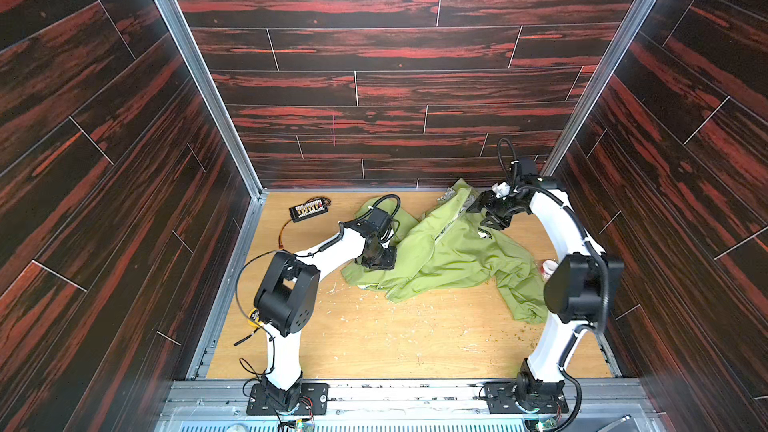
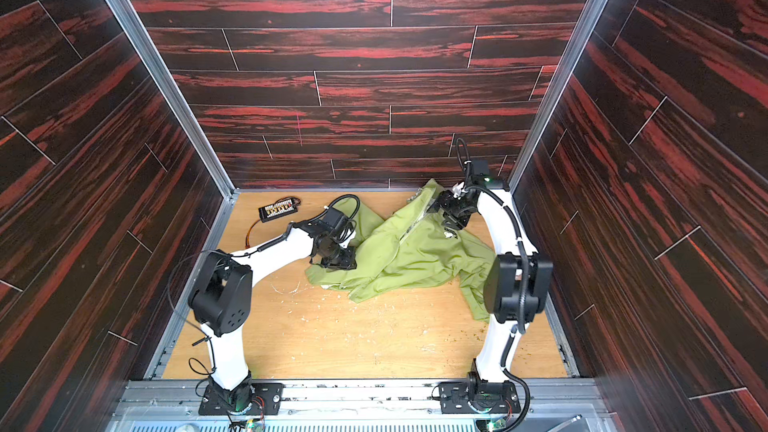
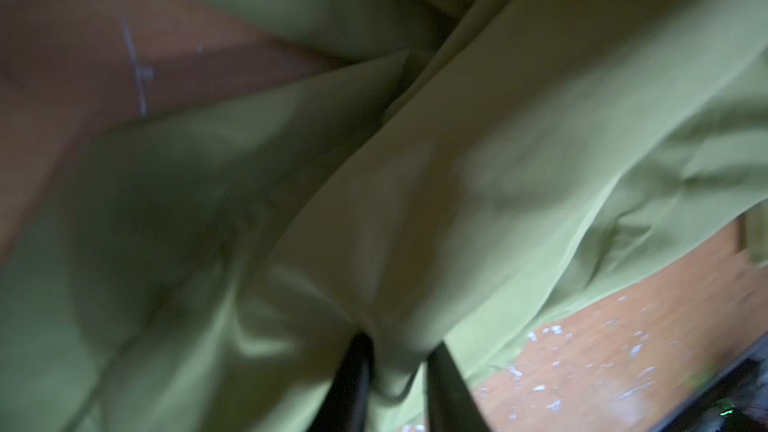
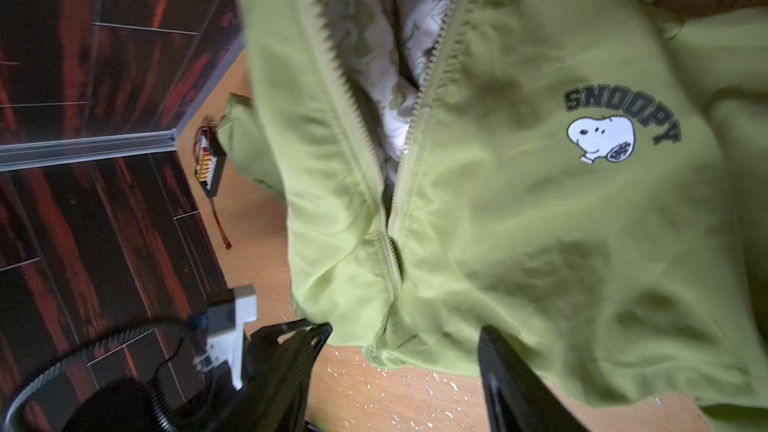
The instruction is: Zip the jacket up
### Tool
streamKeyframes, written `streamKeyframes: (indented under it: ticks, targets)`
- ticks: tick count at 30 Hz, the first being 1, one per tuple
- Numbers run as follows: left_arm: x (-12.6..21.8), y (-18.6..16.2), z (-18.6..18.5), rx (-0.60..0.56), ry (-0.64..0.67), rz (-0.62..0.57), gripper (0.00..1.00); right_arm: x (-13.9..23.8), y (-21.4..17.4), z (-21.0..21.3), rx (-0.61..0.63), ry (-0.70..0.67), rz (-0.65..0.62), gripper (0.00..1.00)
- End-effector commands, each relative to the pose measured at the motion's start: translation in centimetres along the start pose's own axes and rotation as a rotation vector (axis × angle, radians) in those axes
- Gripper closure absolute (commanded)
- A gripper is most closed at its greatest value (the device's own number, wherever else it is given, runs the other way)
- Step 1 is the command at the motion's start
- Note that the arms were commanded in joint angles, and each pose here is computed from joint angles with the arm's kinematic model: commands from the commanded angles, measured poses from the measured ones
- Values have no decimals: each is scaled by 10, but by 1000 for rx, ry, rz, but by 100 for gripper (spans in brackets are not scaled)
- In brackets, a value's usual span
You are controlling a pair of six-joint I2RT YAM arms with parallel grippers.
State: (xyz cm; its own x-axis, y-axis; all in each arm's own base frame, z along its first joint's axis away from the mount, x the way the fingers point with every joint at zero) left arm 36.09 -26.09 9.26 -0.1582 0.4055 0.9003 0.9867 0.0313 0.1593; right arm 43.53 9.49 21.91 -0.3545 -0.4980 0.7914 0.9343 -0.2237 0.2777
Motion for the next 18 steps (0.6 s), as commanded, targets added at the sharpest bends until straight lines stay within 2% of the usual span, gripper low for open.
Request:
streamKeyframes:
  ticks: [1,7,13,16,18]
  targets:
    - [10,7,-7,-49,5,5,99,10,-15,14,39,49,-20,37]
    - [40,48,-3,-2,-15,-99,100,-13,-57,39,90,105,58,42]
    - [51,83,31,166,-13,-146,100,-49,-92,72,132,157,153,42]
    - [53,83,45,234,8,-130,70,-65,-102,87,149,174,193,42]
    - [60,81,49,252,15,-145,57,-74,-106,91,143,176,214,42]
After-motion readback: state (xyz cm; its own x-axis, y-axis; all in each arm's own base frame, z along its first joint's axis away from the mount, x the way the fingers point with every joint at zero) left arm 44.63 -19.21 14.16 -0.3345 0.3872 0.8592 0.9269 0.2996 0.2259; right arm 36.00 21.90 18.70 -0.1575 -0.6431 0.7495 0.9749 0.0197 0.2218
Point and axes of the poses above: each gripper's point midway between its finger pads, its own x axis back along the fingers, its own z axis along the line the jaws close on, y = z × x, the point moved 2 cm from there along x, back along the fingers, and after that the axes turned 13 degrees about x, right-handed, at the moved point
